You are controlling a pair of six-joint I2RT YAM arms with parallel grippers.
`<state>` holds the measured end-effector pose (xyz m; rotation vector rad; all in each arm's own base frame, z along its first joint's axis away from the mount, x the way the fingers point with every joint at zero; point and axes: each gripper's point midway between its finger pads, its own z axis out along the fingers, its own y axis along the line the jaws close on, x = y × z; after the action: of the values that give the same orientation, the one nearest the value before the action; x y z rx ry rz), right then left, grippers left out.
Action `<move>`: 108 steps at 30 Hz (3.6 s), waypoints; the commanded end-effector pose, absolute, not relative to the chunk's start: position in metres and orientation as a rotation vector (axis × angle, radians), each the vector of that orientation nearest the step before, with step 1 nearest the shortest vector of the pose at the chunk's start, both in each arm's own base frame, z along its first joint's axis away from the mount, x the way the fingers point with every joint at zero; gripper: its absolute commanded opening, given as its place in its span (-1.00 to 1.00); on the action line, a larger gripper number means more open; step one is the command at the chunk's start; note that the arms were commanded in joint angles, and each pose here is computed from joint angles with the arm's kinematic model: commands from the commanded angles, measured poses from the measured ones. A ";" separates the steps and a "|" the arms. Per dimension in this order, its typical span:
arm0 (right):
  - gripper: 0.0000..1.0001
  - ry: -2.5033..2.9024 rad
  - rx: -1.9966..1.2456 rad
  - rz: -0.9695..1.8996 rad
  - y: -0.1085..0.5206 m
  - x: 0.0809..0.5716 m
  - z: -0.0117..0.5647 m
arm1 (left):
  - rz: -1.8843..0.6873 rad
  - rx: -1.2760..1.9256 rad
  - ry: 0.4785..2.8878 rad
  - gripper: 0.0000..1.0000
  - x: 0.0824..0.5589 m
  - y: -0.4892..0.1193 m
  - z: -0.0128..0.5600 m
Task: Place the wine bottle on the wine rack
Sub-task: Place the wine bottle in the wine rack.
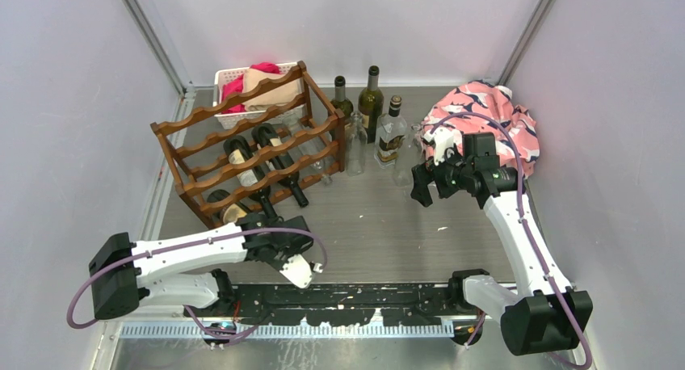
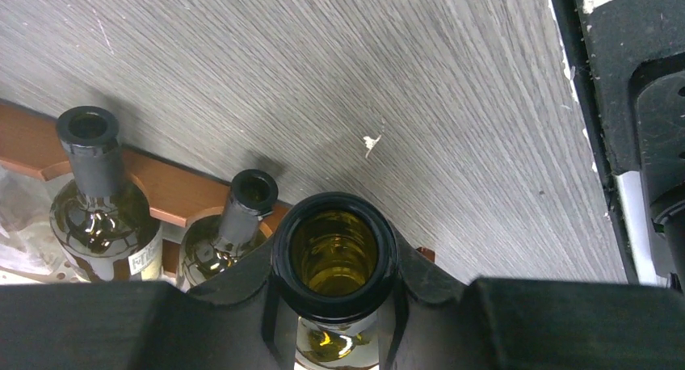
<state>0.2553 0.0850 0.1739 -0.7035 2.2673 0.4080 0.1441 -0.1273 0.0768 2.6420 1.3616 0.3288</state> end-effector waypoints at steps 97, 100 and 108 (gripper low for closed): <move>1.00 2.250 -0.796 0.404 0.097 0.259 0.170 | -0.026 0.814 2.577 -0.87 0.095 -0.164 0.150; 1.00 2.252 -0.797 0.405 0.097 0.259 0.169 | 0.012 0.731 2.565 -0.90 0.099 -0.154 0.135; 1.00 2.248 -0.798 0.399 0.097 0.259 0.169 | 0.089 0.504 2.536 -1.00 0.107 -0.123 0.124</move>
<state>0.2533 0.0964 0.1635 -0.7852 2.2858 0.4194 0.0924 -0.1341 0.1159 0.7220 2.6002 0.0799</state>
